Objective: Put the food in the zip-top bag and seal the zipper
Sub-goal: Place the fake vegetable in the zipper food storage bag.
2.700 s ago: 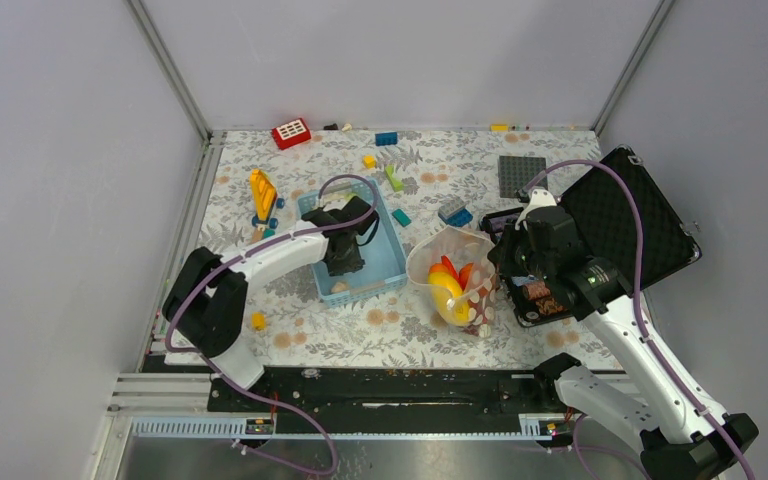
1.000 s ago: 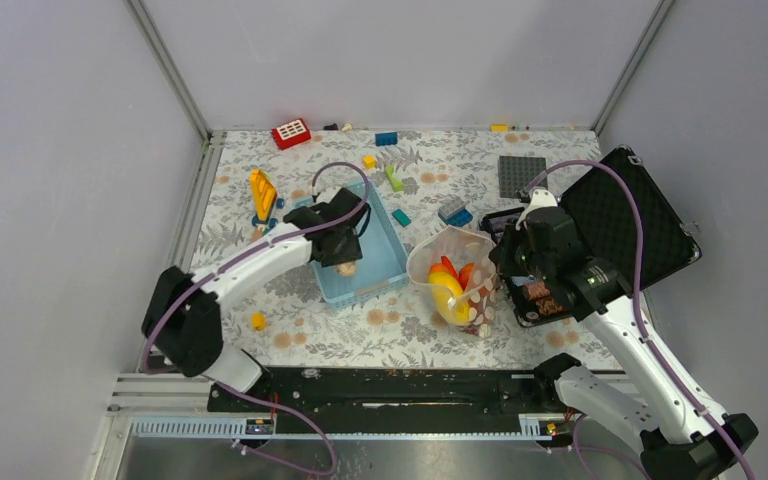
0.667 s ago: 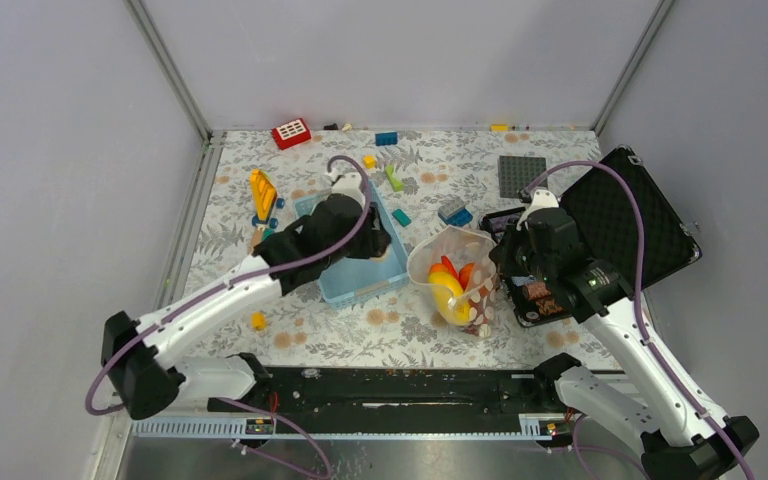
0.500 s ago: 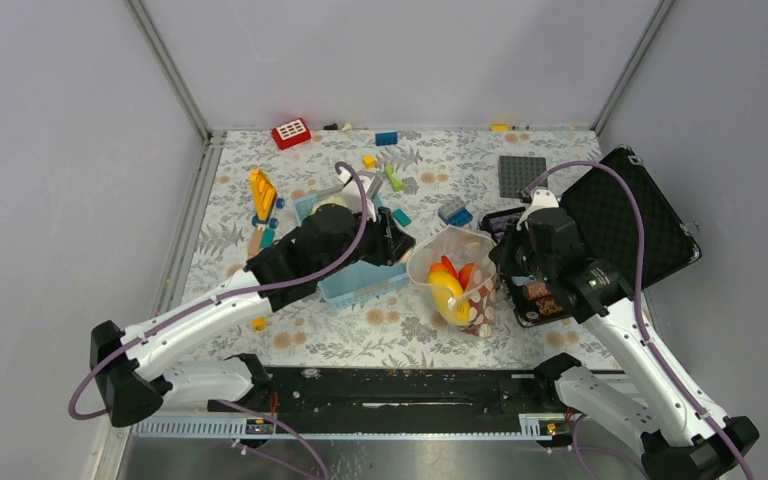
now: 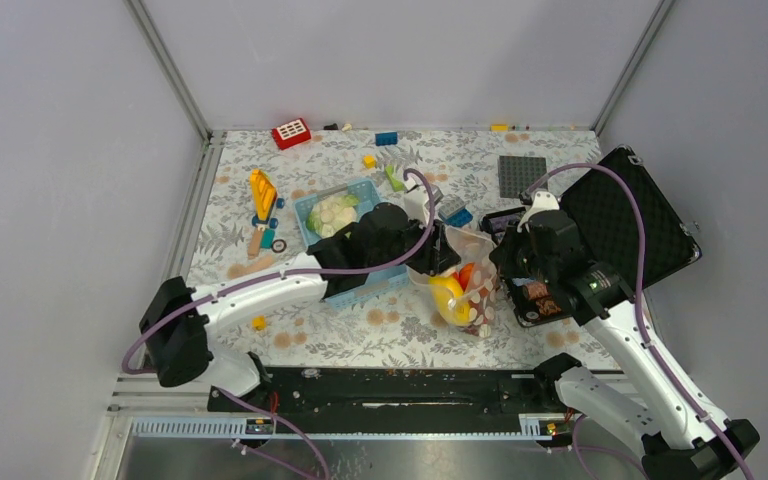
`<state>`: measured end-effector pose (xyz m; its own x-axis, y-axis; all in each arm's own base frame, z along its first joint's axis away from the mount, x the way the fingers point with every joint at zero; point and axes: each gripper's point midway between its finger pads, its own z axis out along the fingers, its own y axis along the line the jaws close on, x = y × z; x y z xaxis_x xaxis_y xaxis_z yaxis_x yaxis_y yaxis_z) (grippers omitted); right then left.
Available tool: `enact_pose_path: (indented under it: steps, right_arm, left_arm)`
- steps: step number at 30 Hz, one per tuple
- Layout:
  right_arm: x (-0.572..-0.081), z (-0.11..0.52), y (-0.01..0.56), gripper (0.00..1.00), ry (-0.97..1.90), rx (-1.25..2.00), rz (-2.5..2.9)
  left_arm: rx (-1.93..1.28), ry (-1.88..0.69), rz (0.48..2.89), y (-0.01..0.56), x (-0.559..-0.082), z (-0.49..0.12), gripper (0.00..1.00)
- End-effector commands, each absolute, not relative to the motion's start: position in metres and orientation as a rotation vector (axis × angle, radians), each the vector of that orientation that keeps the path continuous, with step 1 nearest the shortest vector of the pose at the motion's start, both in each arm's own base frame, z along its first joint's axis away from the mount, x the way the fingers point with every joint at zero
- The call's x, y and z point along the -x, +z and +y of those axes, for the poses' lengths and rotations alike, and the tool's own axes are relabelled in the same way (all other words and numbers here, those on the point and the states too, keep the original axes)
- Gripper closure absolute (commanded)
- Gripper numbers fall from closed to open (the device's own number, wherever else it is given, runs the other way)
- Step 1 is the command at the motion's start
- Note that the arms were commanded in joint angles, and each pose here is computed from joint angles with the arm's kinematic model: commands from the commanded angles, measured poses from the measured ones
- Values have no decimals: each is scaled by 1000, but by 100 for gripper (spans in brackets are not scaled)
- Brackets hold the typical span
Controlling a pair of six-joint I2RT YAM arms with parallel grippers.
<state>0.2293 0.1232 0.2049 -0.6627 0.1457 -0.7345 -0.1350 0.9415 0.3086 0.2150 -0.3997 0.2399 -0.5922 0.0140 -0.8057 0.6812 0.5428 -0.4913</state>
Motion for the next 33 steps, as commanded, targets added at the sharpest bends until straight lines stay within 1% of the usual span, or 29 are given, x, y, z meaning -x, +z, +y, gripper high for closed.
enact_pose_path:
  steps: [1,3,4,6,7,8,16,19,23,26,29,33]
  right_arm:
    - [-232,126,213,100,459,3,2217]
    - [-231,126,212,100,456,6,2217]
    - [-231,126,212,100,456,6,2218]
    - [-231,126,211,100,459,6,2222]
    - [-231,126,211,100,459,7,2221]
    - [-231,127,211,100,460,7,2221]
    - [-231,125,213,100,455,3,2215]
    - [-231,125,211,100,453,3,2218]
    - [-231,125,216,100,454,11,2203]
    - [-230,127,225,100,475,22,2185]
    - [-227,129,239,100,503,27,2173]
    - [-220,137,260,100,571,49,2163]
  left_arm:
    - [-606,-1184,1914,271,-208,-423,70]
    - [-605,-1182,1928,266,-208,-426,49]
    - [-609,-1184,1934,263,-208,-427,35]
    - [-616,-1198,1937,262,-206,-429,11]
    - [-619,-1203,1935,263,-205,-429,3]
    - [-625,-1210,1929,265,-204,-429,1]
    - [-659,-1232,1872,283,-196,-422,1]
    - [-625,-1189,1869,290,-199,-412,1]
    - [-527,-1051,1873,298,-211,-382,1]
    - [-389,-872,1897,298,-231,-347,1]
    - [-265,-718,1953,288,-251,-309,1]
    - [-77,-595,2054,259,-278,-260,1]
